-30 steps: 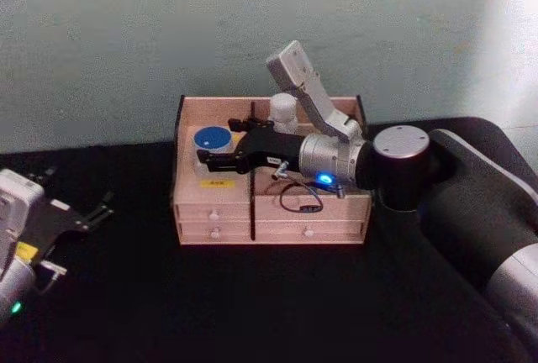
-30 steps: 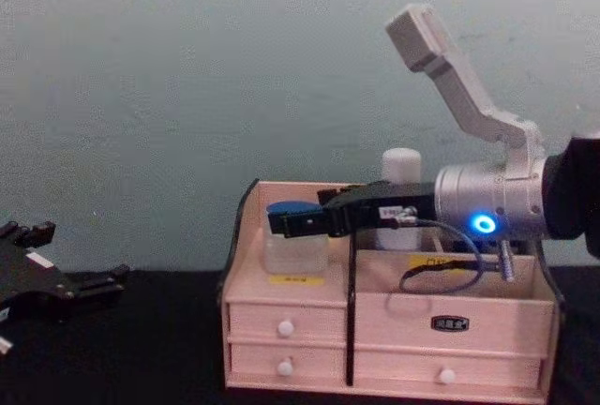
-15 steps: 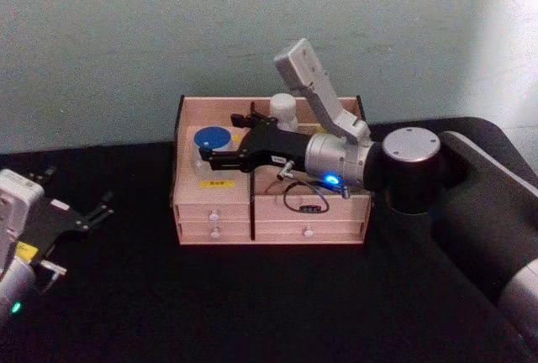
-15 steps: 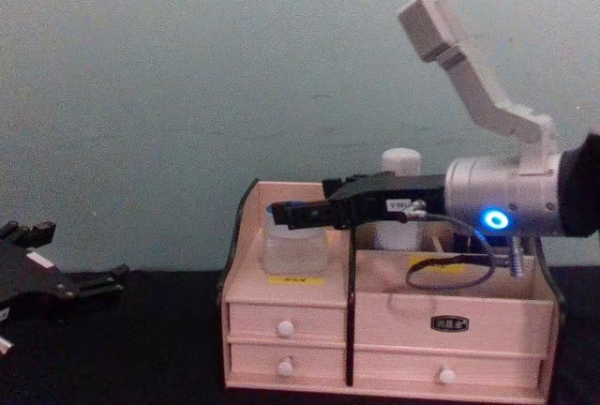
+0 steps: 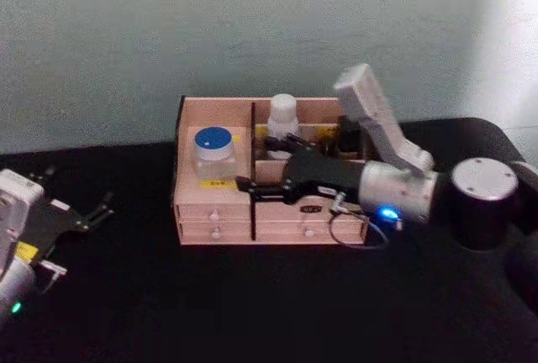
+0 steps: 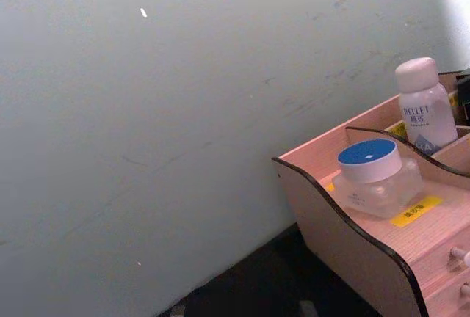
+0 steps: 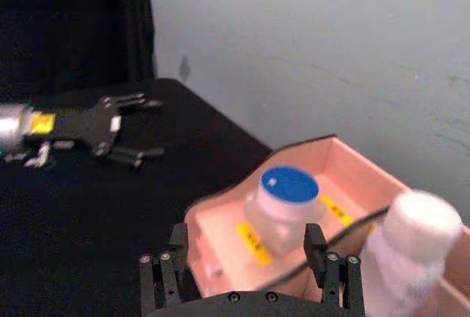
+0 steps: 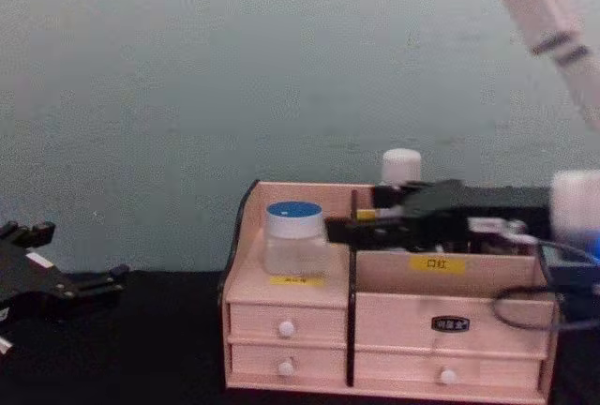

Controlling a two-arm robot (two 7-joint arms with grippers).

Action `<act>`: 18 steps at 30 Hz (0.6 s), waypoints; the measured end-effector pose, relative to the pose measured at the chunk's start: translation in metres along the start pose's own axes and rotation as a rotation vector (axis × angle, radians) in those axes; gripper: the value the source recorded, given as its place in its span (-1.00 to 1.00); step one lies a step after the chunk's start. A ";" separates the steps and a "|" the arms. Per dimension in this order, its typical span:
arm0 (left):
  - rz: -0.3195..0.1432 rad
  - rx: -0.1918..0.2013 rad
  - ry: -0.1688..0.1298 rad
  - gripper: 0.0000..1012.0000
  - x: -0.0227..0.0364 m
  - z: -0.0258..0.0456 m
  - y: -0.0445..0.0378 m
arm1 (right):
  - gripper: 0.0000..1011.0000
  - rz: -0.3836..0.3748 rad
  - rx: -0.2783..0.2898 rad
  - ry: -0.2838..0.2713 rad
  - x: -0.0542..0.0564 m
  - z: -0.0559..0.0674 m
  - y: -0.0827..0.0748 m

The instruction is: Pick up the facial cleanser and watermelon frost from the table and place them into the tiered storage box.

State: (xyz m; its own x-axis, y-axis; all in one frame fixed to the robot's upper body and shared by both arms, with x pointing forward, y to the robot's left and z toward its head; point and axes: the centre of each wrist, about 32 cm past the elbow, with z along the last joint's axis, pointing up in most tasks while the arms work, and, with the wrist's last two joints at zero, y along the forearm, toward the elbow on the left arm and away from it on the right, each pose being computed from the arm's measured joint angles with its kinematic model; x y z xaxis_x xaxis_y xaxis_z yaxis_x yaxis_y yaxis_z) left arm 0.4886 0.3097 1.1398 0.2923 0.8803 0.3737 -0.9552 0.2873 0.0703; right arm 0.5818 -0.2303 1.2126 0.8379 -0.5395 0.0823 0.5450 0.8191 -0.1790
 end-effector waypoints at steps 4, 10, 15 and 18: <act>0.000 0.000 0.000 0.98 0.0000 0.0000 0.0000 | 0.98 -0.002 -0.010 -0.011 -0.004 -0.007 -0.032; 0.000 0.000 0.000 0.98 0.0000 0.0000 0.0000 | 0.98 -0.071 -0.034 -0.037 -0.005 -0.013 -0.068; 0.000 0.000 0.000 0.98 0.0000 0.0000 0.0000 | 0.98 -0.243 -0.047 -0.072 -0.002 -0.016 -0.098; 0.000 0.000 0.000 0.98 0.0000 0.0000 0.0000 | 0.98 -0.389 -0.031 -0.076 0.000 -0.017 -0.108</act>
State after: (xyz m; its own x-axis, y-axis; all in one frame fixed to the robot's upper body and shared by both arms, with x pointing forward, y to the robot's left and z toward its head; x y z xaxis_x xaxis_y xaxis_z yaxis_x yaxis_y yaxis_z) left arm 0.4886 0.3097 1.1398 0.2922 0.8803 0.3737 -0.9553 0.2873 0.0702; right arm 0.5227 -0.3224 1.2150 0.5694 -0.7916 0.2216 0.8221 0.5494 -0.1494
